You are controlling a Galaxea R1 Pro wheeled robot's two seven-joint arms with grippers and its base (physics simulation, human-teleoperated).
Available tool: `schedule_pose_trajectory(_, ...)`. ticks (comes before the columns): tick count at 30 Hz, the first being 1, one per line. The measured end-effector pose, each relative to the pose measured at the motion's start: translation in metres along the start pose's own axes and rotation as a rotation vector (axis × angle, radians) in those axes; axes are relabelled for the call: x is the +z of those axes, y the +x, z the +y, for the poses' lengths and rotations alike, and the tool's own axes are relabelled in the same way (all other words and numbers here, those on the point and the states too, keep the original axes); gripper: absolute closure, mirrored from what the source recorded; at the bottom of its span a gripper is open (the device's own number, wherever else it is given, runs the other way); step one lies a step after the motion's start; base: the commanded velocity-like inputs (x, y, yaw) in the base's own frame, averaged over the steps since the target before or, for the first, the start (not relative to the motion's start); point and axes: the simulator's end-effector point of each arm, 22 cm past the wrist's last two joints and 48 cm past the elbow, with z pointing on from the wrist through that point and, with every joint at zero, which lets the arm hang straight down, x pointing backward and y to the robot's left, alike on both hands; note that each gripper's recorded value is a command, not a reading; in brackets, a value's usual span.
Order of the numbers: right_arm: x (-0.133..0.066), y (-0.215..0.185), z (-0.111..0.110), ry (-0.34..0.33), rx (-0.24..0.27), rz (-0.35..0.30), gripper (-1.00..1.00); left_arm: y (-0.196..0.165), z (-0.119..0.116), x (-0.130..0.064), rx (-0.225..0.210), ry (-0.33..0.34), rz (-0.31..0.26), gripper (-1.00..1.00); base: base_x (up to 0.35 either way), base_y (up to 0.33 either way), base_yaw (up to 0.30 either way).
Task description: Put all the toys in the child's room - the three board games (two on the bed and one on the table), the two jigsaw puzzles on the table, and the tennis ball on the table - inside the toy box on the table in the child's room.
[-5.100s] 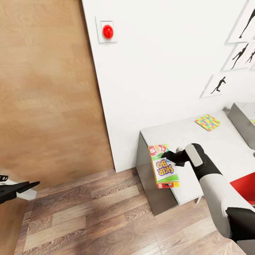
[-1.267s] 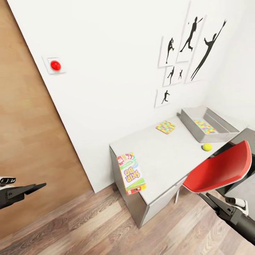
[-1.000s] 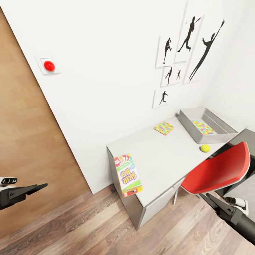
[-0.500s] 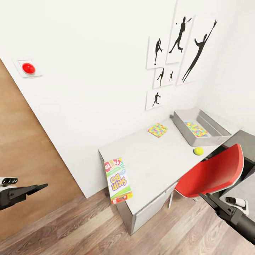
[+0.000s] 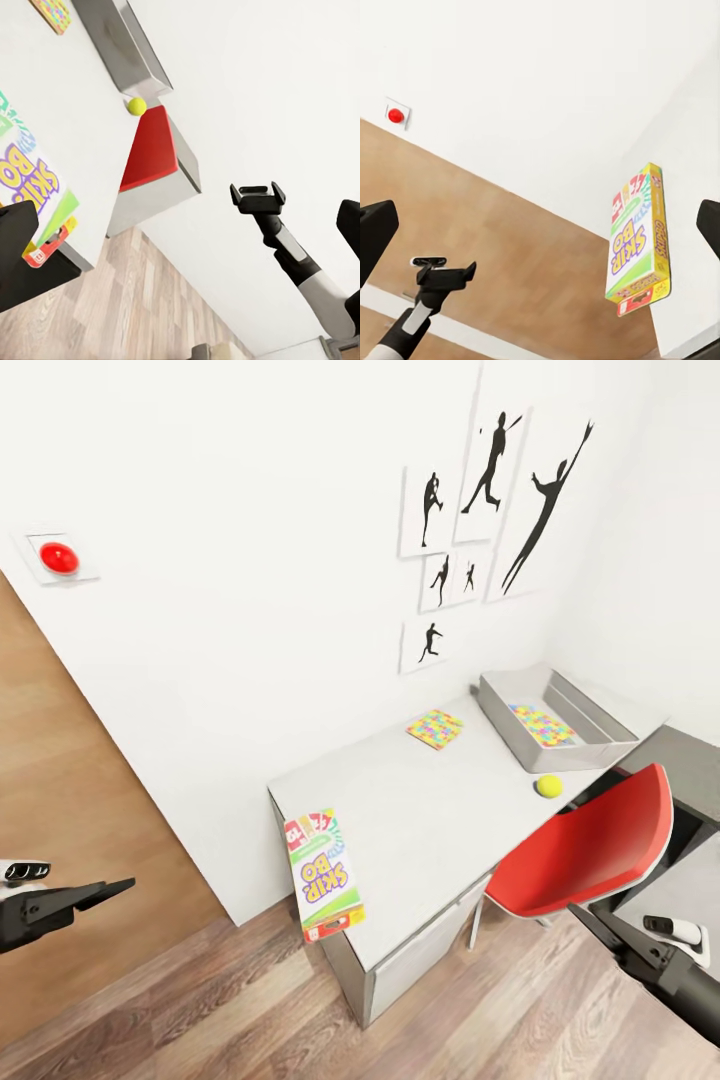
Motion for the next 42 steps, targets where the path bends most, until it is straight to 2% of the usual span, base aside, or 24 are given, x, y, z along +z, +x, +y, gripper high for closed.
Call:
schedule_pose_trajectory(20, -0.003, -0.003, 0.022, -0.098, -0.006, -0.007, -1.00, 0.000, 0.000, 0.000, -0.004, -0.001, 0.000, -1.00, 0.000, 0.000, -0.006)
schedule_pose_trajectory(27, -0.006, -0.004, 0.033, -0.140, -0.013, -0.011, -1.00, -0.001, -0.003, -0.001, 0.000, 0.002, -0.002, -1.00, 0.000, 0.000, -0.152)
schedule_pose_trajectory(36, -0.006, -0.006, 0.039, -0.157, -0.024, -0.015, -1.00, -0.003, -0.007, -0.001, 0.012, 0.006, -0.005, -1.00, 0.000, 0.000, -0.163)
schedule_pose_trajectory(42, -0.007, -0.009, 0.043, -0.165, -0.053, -0.026, -1.00, -0.005, -0.011, -0.002, 0.022, 0.009, -0.009, -1.00, 0.000, 0.000, -0.083)
